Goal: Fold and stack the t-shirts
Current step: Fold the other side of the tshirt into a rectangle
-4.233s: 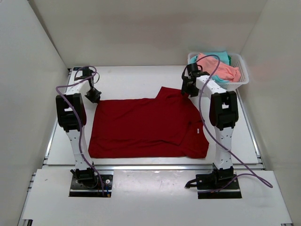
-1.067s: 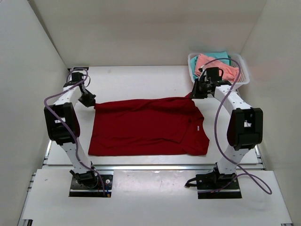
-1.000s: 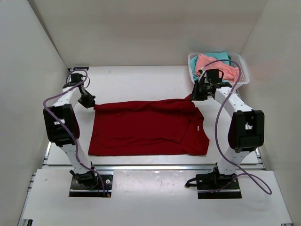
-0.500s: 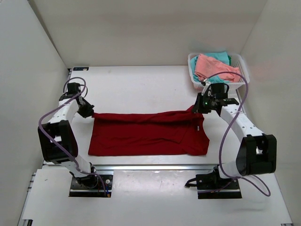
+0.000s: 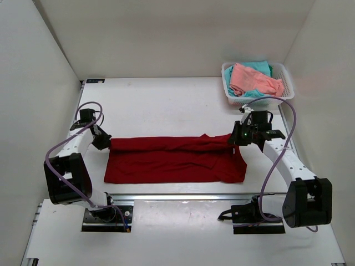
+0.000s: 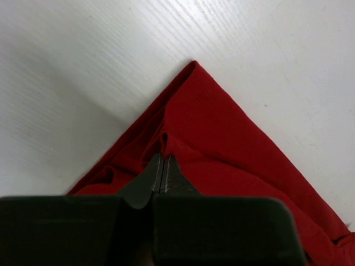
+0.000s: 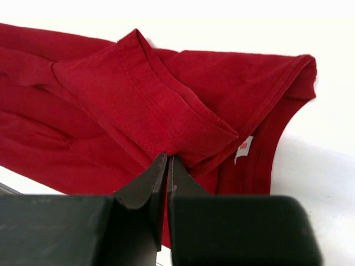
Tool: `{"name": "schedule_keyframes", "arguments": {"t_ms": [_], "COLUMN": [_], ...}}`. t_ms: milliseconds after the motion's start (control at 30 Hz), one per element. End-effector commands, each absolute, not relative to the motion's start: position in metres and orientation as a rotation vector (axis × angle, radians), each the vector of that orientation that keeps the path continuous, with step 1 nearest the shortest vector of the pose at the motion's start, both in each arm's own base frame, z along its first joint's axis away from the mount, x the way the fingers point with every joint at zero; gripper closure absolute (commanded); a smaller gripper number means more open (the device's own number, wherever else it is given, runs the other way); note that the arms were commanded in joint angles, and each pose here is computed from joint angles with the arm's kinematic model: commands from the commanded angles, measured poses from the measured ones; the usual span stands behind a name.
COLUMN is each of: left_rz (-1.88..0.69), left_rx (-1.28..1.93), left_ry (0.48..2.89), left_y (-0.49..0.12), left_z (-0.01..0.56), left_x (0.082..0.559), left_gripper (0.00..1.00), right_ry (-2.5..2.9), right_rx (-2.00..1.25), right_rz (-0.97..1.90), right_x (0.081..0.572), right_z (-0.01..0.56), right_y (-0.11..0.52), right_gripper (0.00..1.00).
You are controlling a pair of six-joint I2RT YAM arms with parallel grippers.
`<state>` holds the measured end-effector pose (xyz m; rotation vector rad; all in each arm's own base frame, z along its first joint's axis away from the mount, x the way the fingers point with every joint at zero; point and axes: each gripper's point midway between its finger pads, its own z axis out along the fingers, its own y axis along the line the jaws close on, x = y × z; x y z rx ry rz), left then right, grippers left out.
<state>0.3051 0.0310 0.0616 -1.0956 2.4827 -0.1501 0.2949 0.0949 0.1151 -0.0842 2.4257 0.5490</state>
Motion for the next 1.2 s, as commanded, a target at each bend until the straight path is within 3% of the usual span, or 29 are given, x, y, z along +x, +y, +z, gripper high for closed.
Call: {"name": "schedule_keyframes", "arguments": {"t_ms": [0,833,900,933,1033,1100,1167], "left_rz": [-0.152,-0.043,-0.01,-0.004,0.015,0.002,-0.006], "left_rx": [-1.072,-1.088,-1.119,-1.116,-1.146,-1.153,-1.16], "left_ry": [2.41,2.436,2.438,2.421,2.389,2.373,2.383], "left_y": [0.037,0.047,0.05,0.051,0.053,0.051,0.046], "left_z": [0.076,0.066,0.066,0.069,0.076,0.081,0.081], "left_x": [0.309,0.276,0.27,0.27,0.267,0.27,0.268], "left_gripper": [1.0,1.0,0.82,0.78,0.6,0.57,0.56], "right_ry": [2.364,2.38,2.391,2.387,2.41,2.419,2.401], "right_rx": [-0.104,-0.075,-0.057,-0.054,-0.02,0.006,-0.002], "right_rz": [0.52,0.508,0.509,0.506,0.475,0.44,0.412], "right_x": [0.298,0.257,0.252,0.249,0.238,0.234,0.237], "right_z": [0.122,0.091,0.088,0.089,0.085,0.083,0.09], "right_y": [0.091,0.085,0.084,0.084,0.078,0.072,0.068], "right_gripper": [1.0,1.0,0.97,0.9,0.87,0.77,0.77]}}
